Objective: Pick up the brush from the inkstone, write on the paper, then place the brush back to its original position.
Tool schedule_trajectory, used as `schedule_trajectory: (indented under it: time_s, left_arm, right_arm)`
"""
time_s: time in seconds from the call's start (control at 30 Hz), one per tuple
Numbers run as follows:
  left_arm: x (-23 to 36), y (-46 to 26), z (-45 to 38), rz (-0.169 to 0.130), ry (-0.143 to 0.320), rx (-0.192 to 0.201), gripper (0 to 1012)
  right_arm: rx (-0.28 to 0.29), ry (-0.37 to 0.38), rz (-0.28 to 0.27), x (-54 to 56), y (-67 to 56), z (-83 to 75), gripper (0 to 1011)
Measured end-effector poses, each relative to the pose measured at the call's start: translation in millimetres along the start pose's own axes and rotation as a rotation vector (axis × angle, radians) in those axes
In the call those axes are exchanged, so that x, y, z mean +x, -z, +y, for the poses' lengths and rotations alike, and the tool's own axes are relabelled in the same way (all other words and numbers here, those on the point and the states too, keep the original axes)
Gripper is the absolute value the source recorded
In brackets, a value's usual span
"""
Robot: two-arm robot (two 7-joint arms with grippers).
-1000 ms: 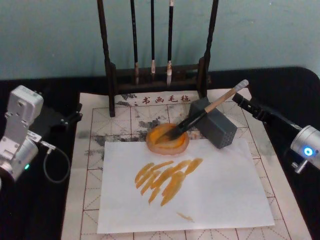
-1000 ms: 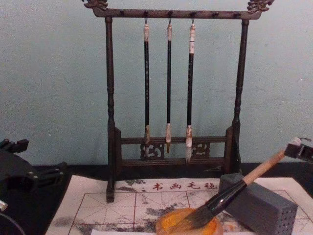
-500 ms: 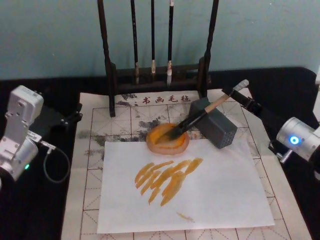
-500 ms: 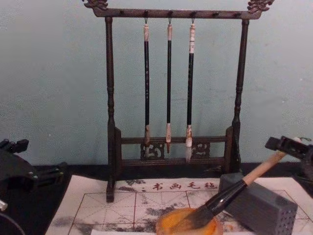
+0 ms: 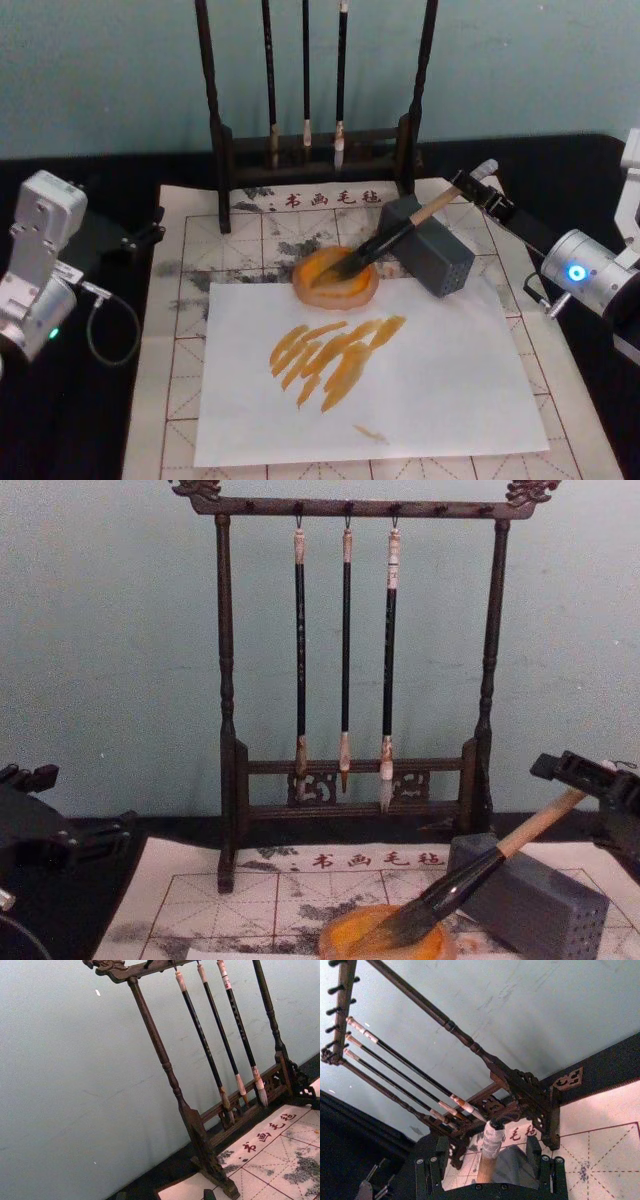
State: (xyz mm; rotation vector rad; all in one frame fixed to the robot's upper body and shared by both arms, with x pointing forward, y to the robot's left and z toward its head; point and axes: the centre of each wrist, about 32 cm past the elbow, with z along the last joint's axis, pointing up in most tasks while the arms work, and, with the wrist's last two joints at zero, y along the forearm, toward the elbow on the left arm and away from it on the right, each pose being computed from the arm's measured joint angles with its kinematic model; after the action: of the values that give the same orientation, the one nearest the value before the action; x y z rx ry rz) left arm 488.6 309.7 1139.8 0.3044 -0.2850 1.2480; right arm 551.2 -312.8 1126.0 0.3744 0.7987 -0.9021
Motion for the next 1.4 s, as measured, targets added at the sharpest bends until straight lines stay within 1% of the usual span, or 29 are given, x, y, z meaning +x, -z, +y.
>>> schedule_trajectory:
  time_s: [0.3, 0.7, 1.03, 1.4]
  left_arm:
    - [0.0, 0.0, 0.0, 0.000, 0.000, 0.000, 1001]
    - [0.0, 0.0, 0.0, 0.000, 0.000, 0.000, 1001]
    - [0.0, 0.0, 0.0, 0.000, 0.000, 0.000, 1001]
    - [0.0, 0.0, 0.0, 0.000, 0.000, 0.000, 1001]
  right_arm:
    - [0.026, 0.003, 0.032, 2.4, 3.8, -1.8, 1000]
    - [0.035, 0.010, 0.051, 4.1, 6.7, -1.7, 1000]
    - [0.038, 0.003, 0.084, 6.4, 7.4, -0.6, 1000]
    - [0.038, 0.003, 0.081, 6.0, 7.2, -0.5, 1000]
